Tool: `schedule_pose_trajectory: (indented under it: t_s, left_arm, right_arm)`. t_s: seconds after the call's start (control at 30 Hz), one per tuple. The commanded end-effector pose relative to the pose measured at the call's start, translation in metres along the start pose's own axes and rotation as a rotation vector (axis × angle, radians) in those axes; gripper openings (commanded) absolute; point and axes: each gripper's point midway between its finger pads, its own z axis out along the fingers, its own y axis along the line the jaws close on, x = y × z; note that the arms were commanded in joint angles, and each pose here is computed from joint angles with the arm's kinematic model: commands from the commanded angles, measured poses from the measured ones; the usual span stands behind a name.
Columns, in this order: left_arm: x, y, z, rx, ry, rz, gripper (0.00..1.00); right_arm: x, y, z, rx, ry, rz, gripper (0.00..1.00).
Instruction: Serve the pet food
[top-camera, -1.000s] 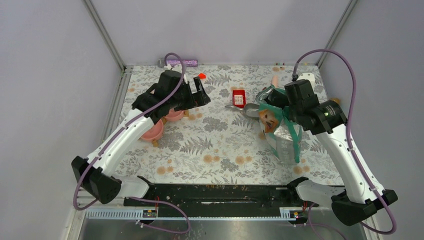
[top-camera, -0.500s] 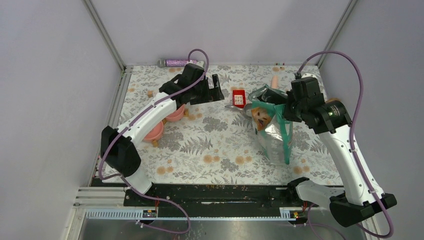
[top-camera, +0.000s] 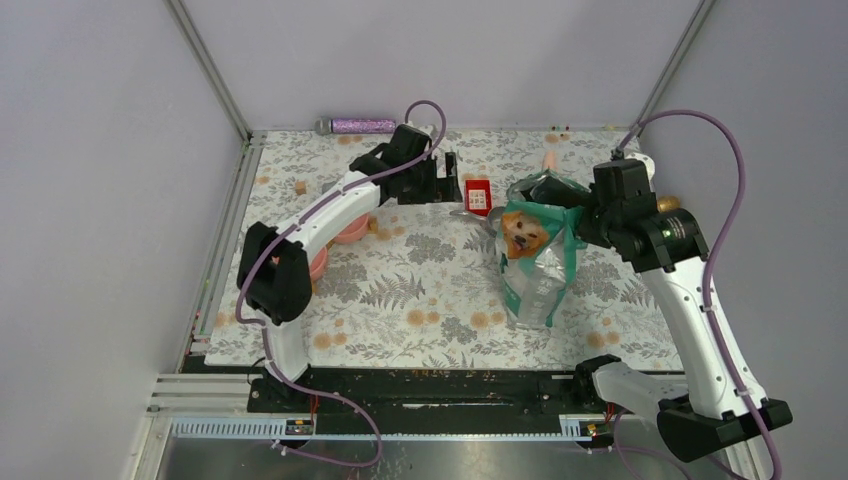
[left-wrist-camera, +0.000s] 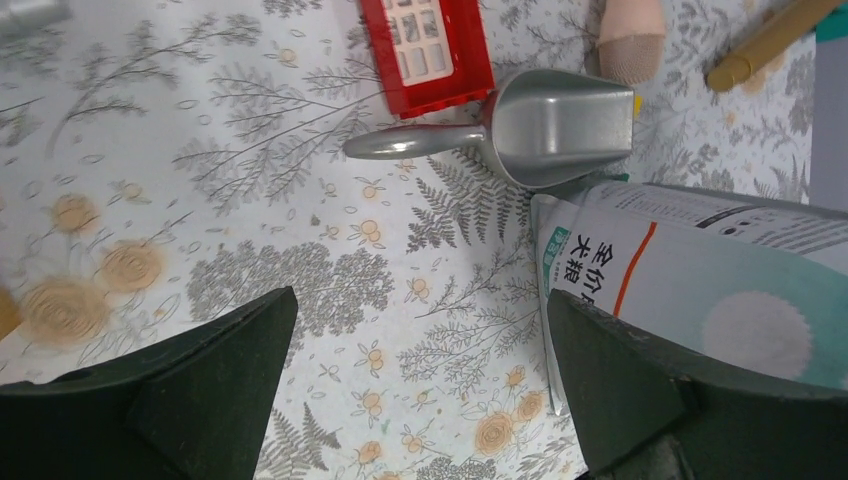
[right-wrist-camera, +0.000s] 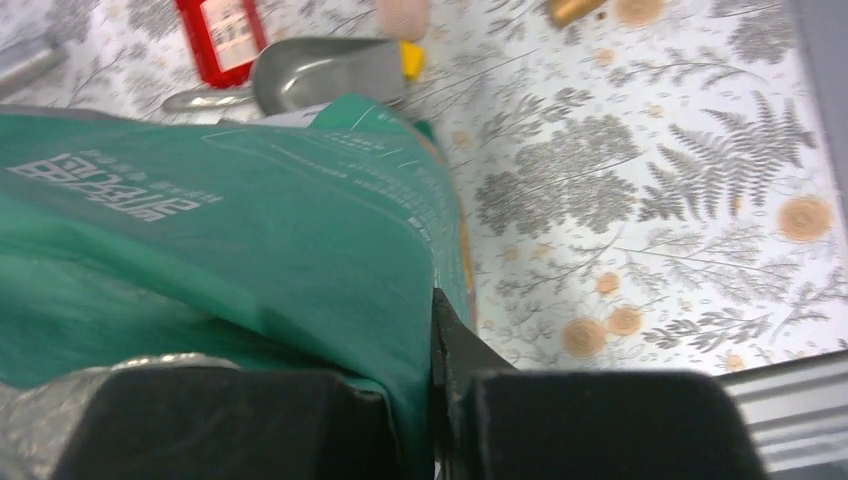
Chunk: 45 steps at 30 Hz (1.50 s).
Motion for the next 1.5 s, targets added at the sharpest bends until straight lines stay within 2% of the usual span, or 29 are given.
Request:
schedule_pose_trajectory:
  t_s: [0.0, 0.13, 0.27, 0.37, 0.43, 0.57, 0.7, 0.8, 0.87, 1.13, 1.33, 1.47]
  left_arm:
    - [-0.007, -0.036, 0.017, 0.188, 0.016, 0.104, 0.99]
    - [-0.003, -0.046, 0.033, 0.258, 0.057, 0.145, 0.99]
    - [-0.003, -0.041, 0.044, 0.241, 0.067, 0.186, 0.99]
    - [0.001, -0.042, 0.051, 0.277, 0.084, 0.237, 0.99]
    - [0.003, -0.041, 0.058, 0.285, 0.091, 0.271, 0.99]
    - [-0.002, -0.032, 0.071, 0.257, 0.084, 0.349, 0.99]
    - [-0.004, -0.022, 0.088, 0.221, 0.094, 0.352, 0.99]
    - [0.000, -0.021, 0.098, 0.224, 0.106, 0.333, 0.99]
    - [0.003, -0.022, 0.104, 0.238, 0.117, 0.323, 0.99]
    - [-0.006, -0.015, 0.126, 0.208, 0.086, 0.270, 0.99]
    - [0.007, -0.016, 0.140, 0.252, 0.131, 0.208, 0.99]
    - [0.013, -0.018, 0.144, 0.274, 0.151, 0.178, 0.99]
  right_arm:
    - [-0.060, -0.029, -0.018, 0.095, -0.299, 0.089, 0.13]
    - [-0.028, -0.048, 0.020, 0.168, -0.196, 0.068, 0.26]
    - [-0.018, -0.061, 0.040, 0.171, -0.136, 0.126, 0.28]
    - [-0.022, -0.057, 0.038, 0.129, -0.142, 0.131, 0.30]
    - [-0.023, -0.038, 0.033, 0.012, -0.146, 0.110, 0.33]
    - [-0.026, -0.025, 0.018, -0.086, -0.178, 0.097, 0.46]
    - [-0.027, -0.024, 0.002, -0.118, -0.217, 0.098, 0.60]
    - [-0.030, -0.021, -0.008, -0.155, -0.266, 0.104, 0.75]
    - [-0.033, -0.020, -0.015, -0.178, -0.301, 0.110, 0.80]
    - [-0.044, -0.021, -0.039, -0.224, -0.448, 0.143, 0.85]
    - [-0.061, -0.024, -0.073, -0.309, -0.700, 0.211, 0.88]
    - [-0.062, -0.028, -0.087, -0.333, -0.783, 0.227, 0.92]
